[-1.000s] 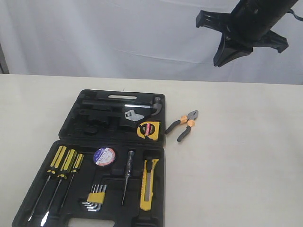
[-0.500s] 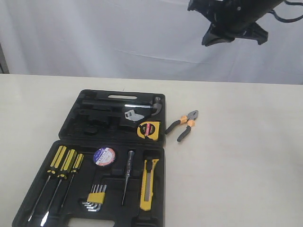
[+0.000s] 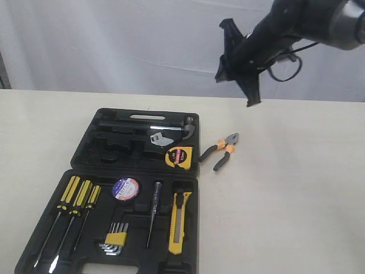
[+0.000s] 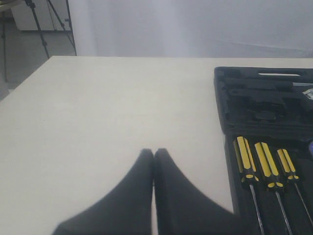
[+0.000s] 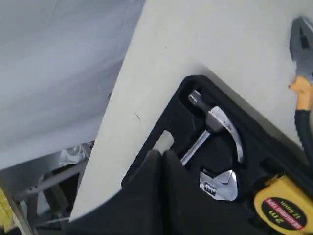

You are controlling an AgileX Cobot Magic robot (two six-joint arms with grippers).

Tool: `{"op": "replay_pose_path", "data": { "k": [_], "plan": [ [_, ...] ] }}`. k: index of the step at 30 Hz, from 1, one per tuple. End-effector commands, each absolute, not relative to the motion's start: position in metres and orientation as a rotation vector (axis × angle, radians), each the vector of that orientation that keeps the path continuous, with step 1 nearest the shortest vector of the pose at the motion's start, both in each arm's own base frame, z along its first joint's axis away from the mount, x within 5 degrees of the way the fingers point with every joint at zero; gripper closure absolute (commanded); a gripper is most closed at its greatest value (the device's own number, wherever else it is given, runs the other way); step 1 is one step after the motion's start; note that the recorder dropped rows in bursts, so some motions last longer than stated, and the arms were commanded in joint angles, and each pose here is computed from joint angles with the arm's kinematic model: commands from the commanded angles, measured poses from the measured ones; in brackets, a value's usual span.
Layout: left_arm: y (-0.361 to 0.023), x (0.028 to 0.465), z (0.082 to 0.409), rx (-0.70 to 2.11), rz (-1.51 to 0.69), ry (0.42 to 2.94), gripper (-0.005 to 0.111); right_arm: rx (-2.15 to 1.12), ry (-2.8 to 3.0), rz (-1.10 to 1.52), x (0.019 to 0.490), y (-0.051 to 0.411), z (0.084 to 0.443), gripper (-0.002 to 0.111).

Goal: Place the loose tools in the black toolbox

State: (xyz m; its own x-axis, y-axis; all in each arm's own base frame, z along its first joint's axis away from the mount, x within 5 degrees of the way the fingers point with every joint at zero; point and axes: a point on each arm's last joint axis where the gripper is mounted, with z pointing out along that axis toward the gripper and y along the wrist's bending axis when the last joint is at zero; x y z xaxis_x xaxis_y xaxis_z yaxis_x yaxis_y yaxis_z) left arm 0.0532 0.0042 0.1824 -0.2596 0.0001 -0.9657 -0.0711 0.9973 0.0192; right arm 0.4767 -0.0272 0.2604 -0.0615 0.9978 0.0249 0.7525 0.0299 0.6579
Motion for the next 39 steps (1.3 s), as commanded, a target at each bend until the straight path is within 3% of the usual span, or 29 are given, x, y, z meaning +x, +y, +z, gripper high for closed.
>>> {"op": "replay_pose_path", "data": {
  "k": [1,7,16,19,26,31,39],
  "plan": [
    [0.004,0.053,0.182,-0.056,0.053,1.825,0.107,1.946,1.728,0.713,0.487,-0.007,0.236,0.109],
    [0.004,0.053,0.182,-0.056,0.053,1.825,0.107,1.830,1.799,0.508,0.492,-0.013,0.212,0.109],
    [0.004,0.053,0.182,-0.056,0.053,1.825,0.107,1.784,1.917,0.306,0.483,-0.027,0.204,0.108],
    [0.004,0.053,0.182,-0.056,0.053,1.825,0.107,1.830,1.937,0.250,0.480,-0.032,0.198,0.097],
    [0.004,0.053,0.182,-0.056,0.053,1.825,0.107,1.777,2.024,0.202,0.479,-0.035,0.189,0.041],
    [0.004,0.053,0.182,-0.056,0.053,1.825,0.107,1.806,2.113,0.277,0.481,-0.035,0.172,0.045],
    [0.004,0.053,0.182,-0.056,0.053,1.825,0.107,1.808,2.136,0.338,0.486,-0.033,0.156,0.043]
  ]
}}
